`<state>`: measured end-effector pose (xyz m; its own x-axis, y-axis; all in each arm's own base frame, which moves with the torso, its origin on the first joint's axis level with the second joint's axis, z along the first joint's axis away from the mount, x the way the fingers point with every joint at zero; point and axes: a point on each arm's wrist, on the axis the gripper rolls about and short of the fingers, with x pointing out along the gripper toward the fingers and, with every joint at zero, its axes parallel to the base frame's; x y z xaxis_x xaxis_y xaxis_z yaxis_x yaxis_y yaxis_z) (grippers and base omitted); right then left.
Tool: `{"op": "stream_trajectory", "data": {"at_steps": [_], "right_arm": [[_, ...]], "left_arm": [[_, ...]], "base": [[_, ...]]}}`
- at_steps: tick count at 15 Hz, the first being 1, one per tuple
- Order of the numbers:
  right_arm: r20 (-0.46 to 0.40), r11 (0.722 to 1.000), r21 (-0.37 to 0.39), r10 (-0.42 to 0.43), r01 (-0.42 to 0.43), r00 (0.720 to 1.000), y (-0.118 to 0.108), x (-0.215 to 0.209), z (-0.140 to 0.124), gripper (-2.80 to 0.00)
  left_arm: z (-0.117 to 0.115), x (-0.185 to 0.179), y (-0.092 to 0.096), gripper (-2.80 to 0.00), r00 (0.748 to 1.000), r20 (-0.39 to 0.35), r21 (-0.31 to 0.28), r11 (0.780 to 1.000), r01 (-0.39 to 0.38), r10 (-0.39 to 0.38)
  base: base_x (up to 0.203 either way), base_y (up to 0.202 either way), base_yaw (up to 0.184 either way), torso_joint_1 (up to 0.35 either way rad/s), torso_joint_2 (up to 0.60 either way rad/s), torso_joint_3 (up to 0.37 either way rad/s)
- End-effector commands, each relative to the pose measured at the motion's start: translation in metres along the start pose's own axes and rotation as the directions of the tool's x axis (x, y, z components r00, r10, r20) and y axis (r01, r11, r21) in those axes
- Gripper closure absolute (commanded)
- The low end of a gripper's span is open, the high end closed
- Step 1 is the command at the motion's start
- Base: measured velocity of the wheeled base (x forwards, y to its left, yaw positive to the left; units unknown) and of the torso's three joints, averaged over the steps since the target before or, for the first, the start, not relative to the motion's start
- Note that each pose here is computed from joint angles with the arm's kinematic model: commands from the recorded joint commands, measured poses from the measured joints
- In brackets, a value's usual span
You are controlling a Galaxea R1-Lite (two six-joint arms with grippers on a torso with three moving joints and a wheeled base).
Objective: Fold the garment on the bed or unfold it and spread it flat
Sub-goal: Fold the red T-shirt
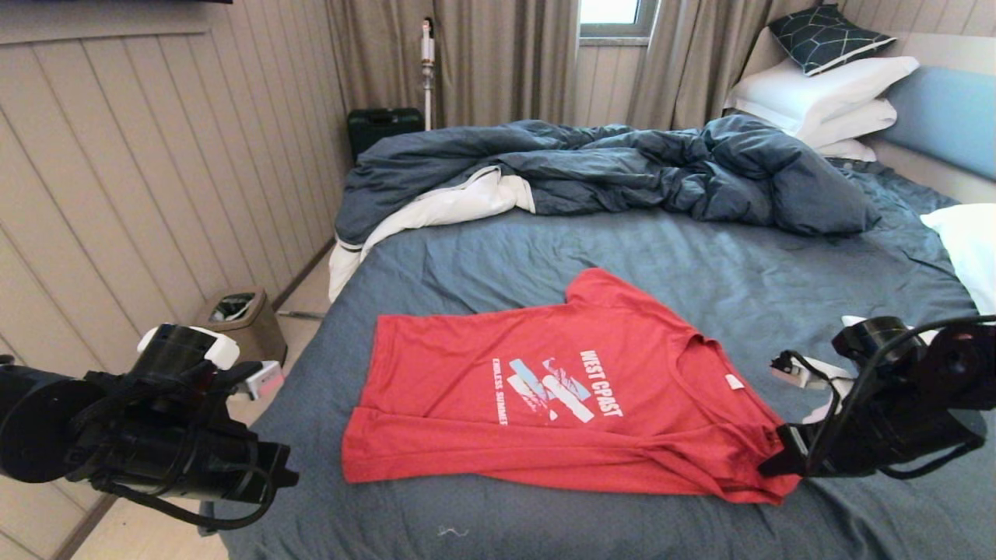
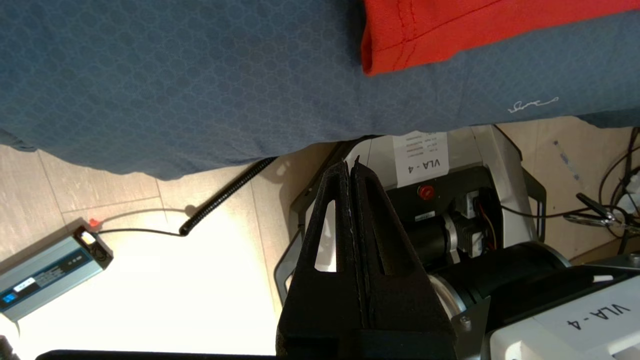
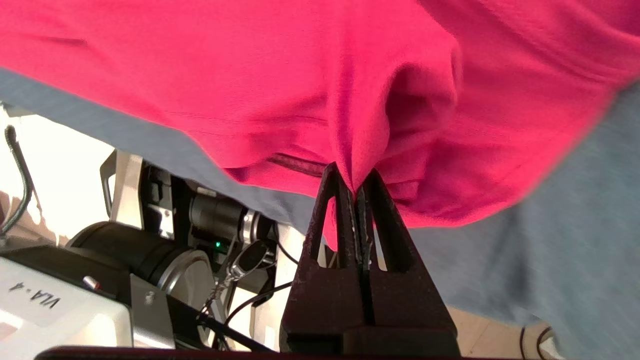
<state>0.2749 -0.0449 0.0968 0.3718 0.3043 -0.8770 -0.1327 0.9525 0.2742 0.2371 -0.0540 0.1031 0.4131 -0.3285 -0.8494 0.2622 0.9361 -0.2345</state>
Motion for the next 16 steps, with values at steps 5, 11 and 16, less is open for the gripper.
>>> {"op": "stream_trajectory", "data": {"at_steps": [5,11,16], "right_arm": [[0.071,0.999,0.042,-0.038,0.035,0.997,-0.015,-0.020,0.002,0.00],[0.072,0.999,0.039,-0.037,0.035,0.997,-0.017,-0.016,0.009,-2.80],[0.081,0.999,0.035,-0.035,0.033,0.996,-0.013,-0.023,0.004,-2.80]], "left_arm": [[0.000,0.001,0.000,0.00,1.000,-0.007,-0.002,1.000,0.003,-0.003],[0.000,0.001,0.000,0.00,1.000,-0.006,-0.001,1.000,0.001,-0.001],[0.001,0.001,0.000,0.00,1.000,-0.004,0.000,1.000,0.002,-0.002]], "base": [[0.000,0.000,0.000,0.000,0.00,0.000],[0.000,0.000,0.000,0.000,0.00,0.000],[0.000,0.000,0.000,0.000,0.00,0.000]]}}
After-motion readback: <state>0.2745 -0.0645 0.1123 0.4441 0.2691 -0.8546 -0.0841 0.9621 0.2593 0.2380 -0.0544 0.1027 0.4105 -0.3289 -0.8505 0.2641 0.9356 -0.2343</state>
